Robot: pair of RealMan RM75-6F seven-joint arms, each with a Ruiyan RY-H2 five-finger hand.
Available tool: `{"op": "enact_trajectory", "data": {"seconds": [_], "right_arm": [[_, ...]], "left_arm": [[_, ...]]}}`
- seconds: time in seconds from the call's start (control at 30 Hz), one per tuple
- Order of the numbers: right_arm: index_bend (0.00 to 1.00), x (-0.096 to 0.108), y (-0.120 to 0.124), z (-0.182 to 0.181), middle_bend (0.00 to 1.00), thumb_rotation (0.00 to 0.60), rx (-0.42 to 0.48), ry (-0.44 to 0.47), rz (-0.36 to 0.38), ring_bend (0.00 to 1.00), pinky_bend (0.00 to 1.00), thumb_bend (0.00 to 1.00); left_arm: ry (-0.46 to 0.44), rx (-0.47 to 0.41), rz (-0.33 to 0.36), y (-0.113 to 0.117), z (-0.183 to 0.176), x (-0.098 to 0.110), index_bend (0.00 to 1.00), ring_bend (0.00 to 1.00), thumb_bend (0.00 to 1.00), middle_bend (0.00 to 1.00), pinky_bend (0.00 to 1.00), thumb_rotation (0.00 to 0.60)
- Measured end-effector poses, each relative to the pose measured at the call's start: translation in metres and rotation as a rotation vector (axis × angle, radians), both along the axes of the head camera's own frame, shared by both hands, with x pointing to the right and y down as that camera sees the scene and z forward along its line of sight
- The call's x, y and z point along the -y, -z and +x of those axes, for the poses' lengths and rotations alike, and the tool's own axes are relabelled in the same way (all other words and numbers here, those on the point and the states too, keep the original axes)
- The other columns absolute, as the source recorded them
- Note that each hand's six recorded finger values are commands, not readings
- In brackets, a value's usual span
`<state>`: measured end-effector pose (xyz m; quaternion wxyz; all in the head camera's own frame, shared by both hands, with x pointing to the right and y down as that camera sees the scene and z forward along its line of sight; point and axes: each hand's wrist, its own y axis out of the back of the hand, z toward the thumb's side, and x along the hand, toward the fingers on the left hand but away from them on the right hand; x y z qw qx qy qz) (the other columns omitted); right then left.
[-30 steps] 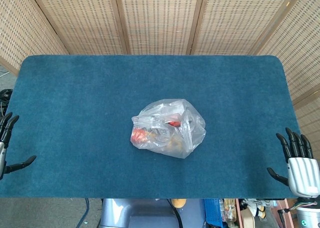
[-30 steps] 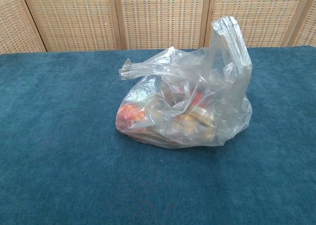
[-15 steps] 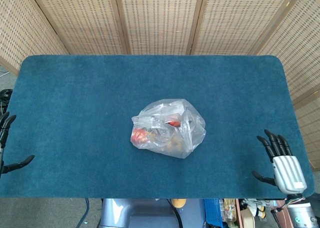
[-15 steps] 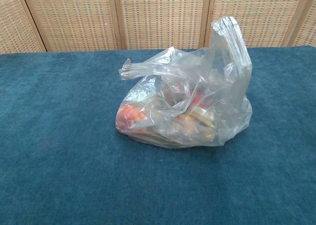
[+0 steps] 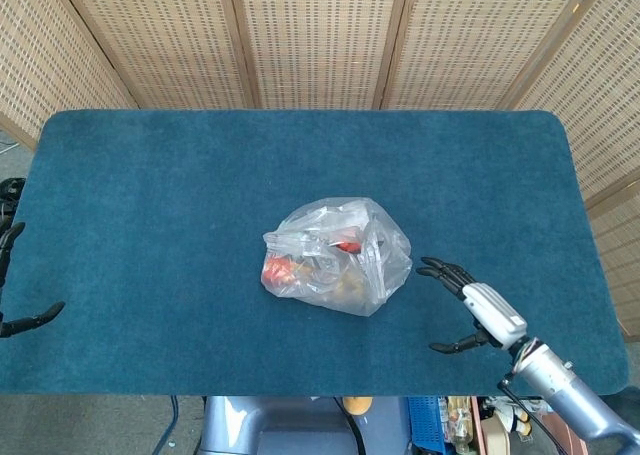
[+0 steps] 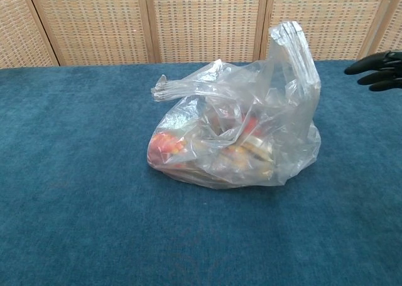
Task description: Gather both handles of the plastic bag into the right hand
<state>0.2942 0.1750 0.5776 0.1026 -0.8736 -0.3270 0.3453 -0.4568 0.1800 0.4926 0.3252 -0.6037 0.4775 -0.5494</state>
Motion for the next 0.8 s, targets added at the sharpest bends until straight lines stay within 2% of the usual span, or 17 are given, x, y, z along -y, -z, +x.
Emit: {"op": "enact_trajectory", "data": {"seconds": [0.3, 0.5, 0.67, 0.8], "right_arm": [[0.11, 0.016, -0.004, -0.034, 0.08, 0.6, 0.092, 0.024, -0.113, 0.0, 0.0, 0.0], [0.11, 0.027, -0.001, -0.06, 0.08, 0.6, 0.137, 0.039, -0.147, 0.0, 0.0, 0.0], [0.11, 0.034, 0.0, -0.078, 0.11, 0.6, 0.167, 0.033, -0.18, 0.0, 0.0, 0.0], [0.12, 0.039, 0.001, -0.093, 0.12, 0.6, 0.21, 0.003, -0.235, 0.0, 0.0, 0.0]], "left_arm": [[0.003, -0.014, 0.004, 0.002, -0.002, 0.001, 0.0, 0.0, 0.15, 0.0, 0.0, 0.6], [0.002, -0.021, 0.007, 0.003, -0.002, 0.001, 0.0, 0.0, 0.15, 0.0, 0.0, 0.6], [0.003, -0.025, 0.006, 0.003, -0.002, 0.001, 0.0, 0.0, 0.15, 0.0, 0.0, 0.6], [0.006, -0.028, 0.007, 0.003, -0.003, 0.002, 0.0, 0.0, 0.15, 0.0, 0.0, 0.6]]}}
